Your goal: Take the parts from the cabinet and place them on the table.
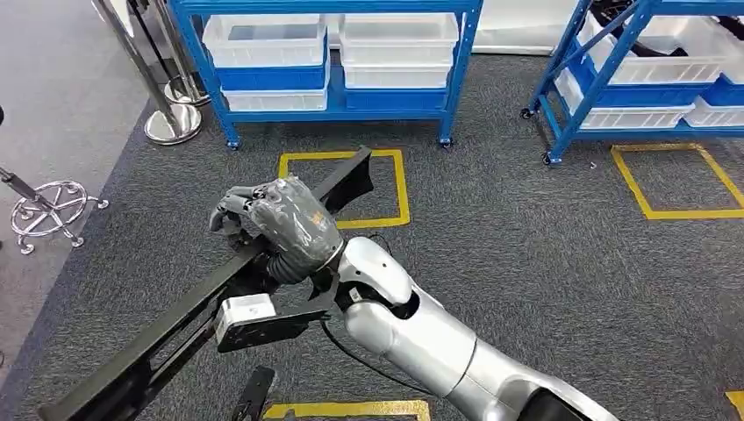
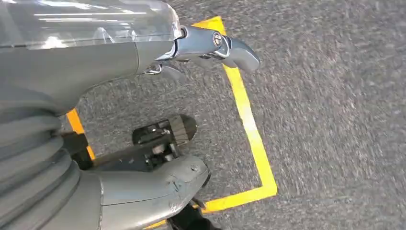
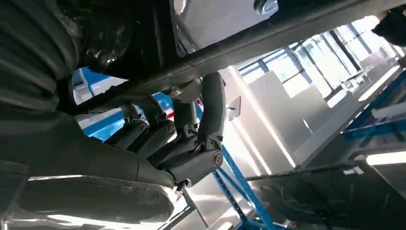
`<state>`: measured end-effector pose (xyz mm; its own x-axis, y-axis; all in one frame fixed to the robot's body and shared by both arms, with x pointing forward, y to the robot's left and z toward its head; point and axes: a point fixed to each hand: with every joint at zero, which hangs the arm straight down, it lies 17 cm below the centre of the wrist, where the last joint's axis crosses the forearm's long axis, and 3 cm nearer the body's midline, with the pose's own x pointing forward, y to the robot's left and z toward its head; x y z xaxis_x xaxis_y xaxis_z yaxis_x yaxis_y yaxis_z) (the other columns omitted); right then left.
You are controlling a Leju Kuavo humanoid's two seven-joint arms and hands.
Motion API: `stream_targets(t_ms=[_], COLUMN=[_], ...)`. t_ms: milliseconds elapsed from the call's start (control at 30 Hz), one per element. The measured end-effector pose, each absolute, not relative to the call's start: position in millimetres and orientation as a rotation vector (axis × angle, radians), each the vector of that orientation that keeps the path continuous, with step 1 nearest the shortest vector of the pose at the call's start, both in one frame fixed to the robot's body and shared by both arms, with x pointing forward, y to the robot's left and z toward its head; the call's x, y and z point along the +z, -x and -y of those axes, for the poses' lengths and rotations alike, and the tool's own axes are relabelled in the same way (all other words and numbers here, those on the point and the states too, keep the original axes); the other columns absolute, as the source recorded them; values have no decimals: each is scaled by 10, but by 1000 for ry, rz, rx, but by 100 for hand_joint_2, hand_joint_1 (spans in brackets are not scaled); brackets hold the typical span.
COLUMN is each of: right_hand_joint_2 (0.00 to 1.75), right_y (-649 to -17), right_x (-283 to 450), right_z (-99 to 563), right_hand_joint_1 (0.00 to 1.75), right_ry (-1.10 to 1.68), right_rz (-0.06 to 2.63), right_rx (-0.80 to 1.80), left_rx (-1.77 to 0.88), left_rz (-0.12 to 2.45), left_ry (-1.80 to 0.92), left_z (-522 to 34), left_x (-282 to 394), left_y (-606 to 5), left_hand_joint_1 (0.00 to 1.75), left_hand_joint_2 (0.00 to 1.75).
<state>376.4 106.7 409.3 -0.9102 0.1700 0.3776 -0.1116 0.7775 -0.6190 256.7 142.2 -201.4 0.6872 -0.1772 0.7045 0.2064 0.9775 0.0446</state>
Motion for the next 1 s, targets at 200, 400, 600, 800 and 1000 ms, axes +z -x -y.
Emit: stream_targets(t_ms=[200,400,600,800,1000], right_hand_joint_2=[175,175,175,175,175], right_y=[-3727,-3693,-3676,-3593,-3565], right_x=[4085,4108,3983,4038,4000], right_z=[-1007,-933,-866,-800,-728], right_hand_joint_1=[175,175,175,175,175], right_ry=[42,82,107,139,154], right_rz=[2575,2610,2605,2646,2650], right_rx=[904,859,844,811,797], left_rx=[-210,-234,-251,-267,-277], left_rz=[778,761,762,776,778], left_ry=[39,38,37,33,25], left_z=[-1439,-1462,-1482,-1524,-1556], left_x=[-2054,-2105,-2112,-2091,-2092], left_y=[-2461,-2357,-2352,-2424,-2441], left_hand_joint_1=[0,0,0,0,0], left_hand_joint_2=[175,175,175,175,175])
